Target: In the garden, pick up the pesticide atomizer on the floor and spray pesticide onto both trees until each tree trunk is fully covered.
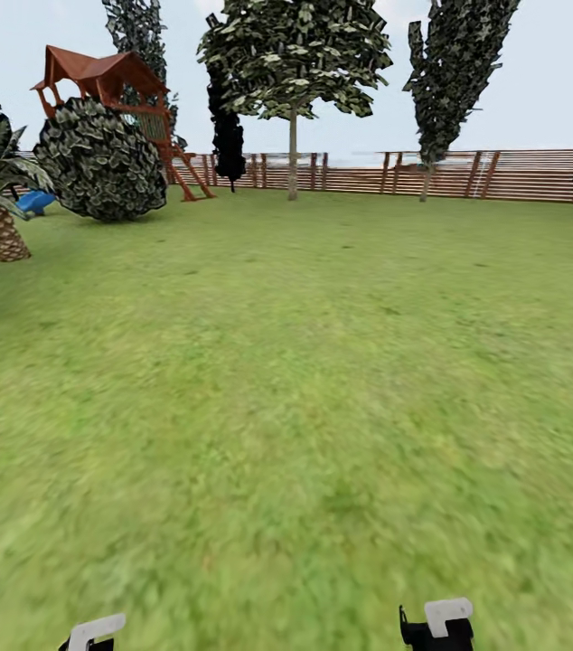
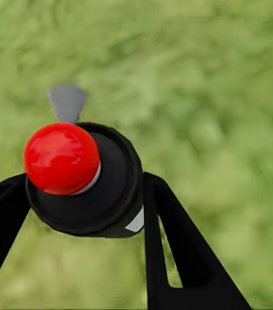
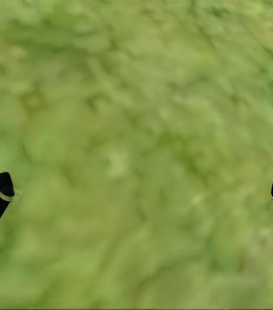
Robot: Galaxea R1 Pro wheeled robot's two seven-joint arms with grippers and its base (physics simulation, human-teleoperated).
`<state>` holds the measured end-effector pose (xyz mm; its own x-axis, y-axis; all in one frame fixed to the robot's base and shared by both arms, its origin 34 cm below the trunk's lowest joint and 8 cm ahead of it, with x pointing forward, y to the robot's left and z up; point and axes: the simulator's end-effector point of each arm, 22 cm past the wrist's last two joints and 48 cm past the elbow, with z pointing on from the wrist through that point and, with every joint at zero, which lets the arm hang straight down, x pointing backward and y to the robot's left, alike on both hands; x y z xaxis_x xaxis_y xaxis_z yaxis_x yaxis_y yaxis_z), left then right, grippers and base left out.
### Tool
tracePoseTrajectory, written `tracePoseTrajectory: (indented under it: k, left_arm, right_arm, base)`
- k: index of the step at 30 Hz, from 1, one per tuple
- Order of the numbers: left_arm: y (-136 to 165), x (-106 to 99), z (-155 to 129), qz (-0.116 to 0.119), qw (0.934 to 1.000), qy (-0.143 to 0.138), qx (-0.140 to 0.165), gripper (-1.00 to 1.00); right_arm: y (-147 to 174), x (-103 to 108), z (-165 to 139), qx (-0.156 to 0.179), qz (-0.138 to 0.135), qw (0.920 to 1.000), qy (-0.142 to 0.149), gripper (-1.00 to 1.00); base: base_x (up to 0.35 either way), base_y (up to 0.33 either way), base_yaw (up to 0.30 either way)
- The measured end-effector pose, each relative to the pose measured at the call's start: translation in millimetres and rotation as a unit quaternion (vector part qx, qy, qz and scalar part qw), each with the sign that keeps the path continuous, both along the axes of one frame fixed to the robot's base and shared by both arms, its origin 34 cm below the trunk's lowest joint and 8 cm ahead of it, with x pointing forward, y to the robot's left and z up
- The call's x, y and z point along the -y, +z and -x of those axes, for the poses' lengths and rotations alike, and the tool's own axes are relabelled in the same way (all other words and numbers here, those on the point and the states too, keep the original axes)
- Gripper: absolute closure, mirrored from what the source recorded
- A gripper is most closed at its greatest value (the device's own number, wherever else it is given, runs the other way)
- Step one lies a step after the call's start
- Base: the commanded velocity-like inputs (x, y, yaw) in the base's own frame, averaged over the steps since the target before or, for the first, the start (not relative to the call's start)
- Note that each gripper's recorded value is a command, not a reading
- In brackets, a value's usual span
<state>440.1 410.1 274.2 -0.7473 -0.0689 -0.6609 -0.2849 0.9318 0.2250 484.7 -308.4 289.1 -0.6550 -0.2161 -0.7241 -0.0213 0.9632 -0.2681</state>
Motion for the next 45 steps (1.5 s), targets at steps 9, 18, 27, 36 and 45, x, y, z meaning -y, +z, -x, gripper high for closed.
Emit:
tracePoseTrajectory:
  k: [9,18,27,36,45]
  left_arm:
    - [0,0,0,0.0,1.0,0.0,0.0,1.0]
    - [0,0,0,0.0,1.0,0.0,0.0,1.0]
    - [0,0,0,0.0,1.0,0.0,0.0,1.0]
    - [0,0,0,0.0,1.0,0.0,0.0,1.0]
    - [0,0,0,0.0,1.0,0.0,0.0,1.0]
  right_arm:
    - [0,0,0,-0.001,0.0,1.0,0.001,-1.0]
    - [-1,-1,1,-0.002,0.0,1.0,0.002,-1.0]
    - [-1,-1,1,-0.002,-0.001,1.0,0.001,-1.0]
    - [-1,-2,1,-0.001,-0.001,1.0,0.0,-1.0]
    - [-11,-9,17,-0.023,-0.008,0.9997,0.002,-1.0]
  base:
    - [0.339,0.0,-0.007]
    - [0.339,0.0,0.0]
    - [0.34,0.0,-0.138]
    - [0.34,0.0,-0.069]
    - [0.34,0.0,0.0]
